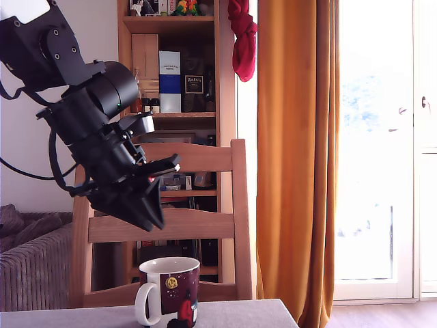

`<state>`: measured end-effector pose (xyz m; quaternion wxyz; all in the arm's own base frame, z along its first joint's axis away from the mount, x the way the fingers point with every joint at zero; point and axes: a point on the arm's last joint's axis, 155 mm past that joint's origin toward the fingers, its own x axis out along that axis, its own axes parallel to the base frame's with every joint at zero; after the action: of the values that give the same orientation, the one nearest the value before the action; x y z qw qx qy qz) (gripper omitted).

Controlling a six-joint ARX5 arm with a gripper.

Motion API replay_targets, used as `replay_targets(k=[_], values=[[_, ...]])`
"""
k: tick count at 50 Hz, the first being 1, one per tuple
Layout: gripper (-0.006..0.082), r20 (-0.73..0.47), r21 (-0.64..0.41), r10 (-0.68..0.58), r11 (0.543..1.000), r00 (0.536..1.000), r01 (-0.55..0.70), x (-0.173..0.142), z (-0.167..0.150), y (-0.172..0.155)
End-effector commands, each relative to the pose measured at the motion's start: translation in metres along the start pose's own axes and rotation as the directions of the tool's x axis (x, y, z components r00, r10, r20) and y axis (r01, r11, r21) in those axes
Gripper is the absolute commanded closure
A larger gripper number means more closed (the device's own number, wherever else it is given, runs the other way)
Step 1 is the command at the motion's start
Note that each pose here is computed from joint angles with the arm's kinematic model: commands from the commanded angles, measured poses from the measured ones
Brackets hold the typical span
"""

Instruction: Pick the grey coffee capsule and place it inside the red coffee cup

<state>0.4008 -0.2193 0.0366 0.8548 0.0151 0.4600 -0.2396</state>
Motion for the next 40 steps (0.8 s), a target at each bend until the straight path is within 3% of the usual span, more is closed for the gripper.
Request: replay_targets(k=[1, 24, 40], values=[[0.0783, 0.065, 0.02, 0.03, 0.999, 0.997, -0.031, -0.022, 0.019, 0.008], [0.0783, 0.159, -0.028, 0.186, 0.983, 0.969, -0.184, -0.091, 0.044, 0.08], [0.0783, 0.224, -0.059, 0.274, 0.962, 0.935, -0.268, -0.142, 0.055, 0.102]])
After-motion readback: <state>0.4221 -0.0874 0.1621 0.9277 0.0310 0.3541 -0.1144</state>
